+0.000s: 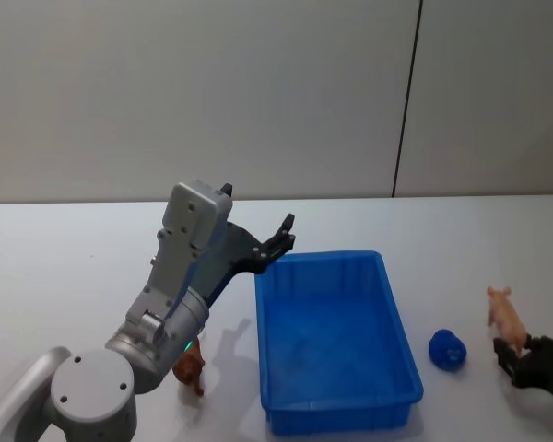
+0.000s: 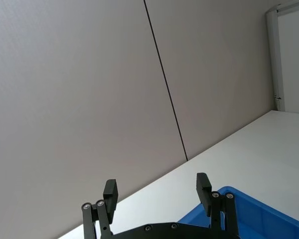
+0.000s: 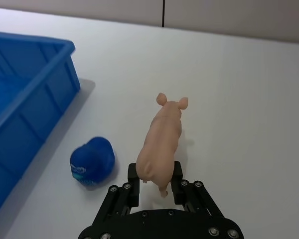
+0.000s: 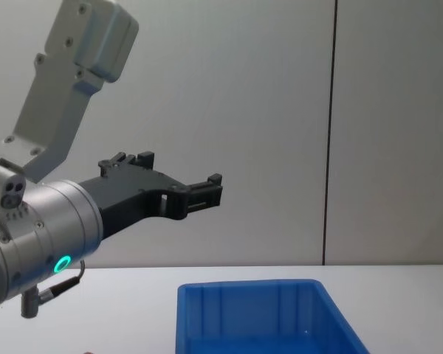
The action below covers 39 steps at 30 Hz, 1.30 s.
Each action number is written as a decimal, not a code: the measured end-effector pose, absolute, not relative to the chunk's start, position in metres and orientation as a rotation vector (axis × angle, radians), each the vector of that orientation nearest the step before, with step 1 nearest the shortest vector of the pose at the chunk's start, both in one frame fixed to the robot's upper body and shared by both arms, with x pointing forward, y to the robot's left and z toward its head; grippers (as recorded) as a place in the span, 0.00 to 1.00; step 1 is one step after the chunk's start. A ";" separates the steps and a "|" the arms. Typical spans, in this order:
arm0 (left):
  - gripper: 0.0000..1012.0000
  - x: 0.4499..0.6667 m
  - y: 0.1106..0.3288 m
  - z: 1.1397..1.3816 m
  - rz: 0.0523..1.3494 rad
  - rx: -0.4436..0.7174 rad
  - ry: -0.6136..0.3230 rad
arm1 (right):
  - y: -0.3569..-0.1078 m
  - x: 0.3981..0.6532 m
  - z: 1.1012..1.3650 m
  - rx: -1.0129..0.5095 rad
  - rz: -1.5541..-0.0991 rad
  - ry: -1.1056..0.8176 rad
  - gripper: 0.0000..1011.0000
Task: Pick up the two dolls from the table and place them into the box.
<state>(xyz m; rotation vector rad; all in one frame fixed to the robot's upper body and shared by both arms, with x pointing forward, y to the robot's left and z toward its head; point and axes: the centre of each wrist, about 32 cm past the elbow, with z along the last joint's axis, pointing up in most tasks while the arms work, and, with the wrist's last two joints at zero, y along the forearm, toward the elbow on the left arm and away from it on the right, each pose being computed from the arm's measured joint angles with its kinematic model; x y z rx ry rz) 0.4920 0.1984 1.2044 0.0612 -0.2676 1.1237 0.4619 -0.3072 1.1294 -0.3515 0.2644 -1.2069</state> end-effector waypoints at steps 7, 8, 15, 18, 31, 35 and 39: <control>0.99 0.492 0.198 1.204 1.124 0.061 -0.268 | -0.302 0.464 1.141 -0.318 -1.179 0.165 0.35; 0.99 0.492 0.198 1.204 1.124 0.061 -0.268 | -0.301 0.464 1.141 -0.315 -1.174 0.156 0.35; 0.99 0.492 0.198 1.204 1.124 0.061 -0.268 | -0.293 0.468 1.156 -0.275 -1.101 0.064 0.35; 0.99 0.492 0.198 1.204 1.124 0.061 -0.268 | -0.290 0.469 1.160 -0.263 -1.073 0.043 0.35; 0.99 0.492 0.198 1.204 1.124 0.061 -0.268 | -0.268 0.479 1.176 -0.215 -0.894 -0.024 0.35; 0.99 0.492 0.198 1.204 1.124 0.061 -0.268 | -0.259 0.483 1.178 -0.206 -0.835 -0.029 0.35; 0.99 0.492 0.198 1.204 1.124 0.061 -0.268 | -0.247 0.488 1.179 -0.201 -0.763 -0.025 0.35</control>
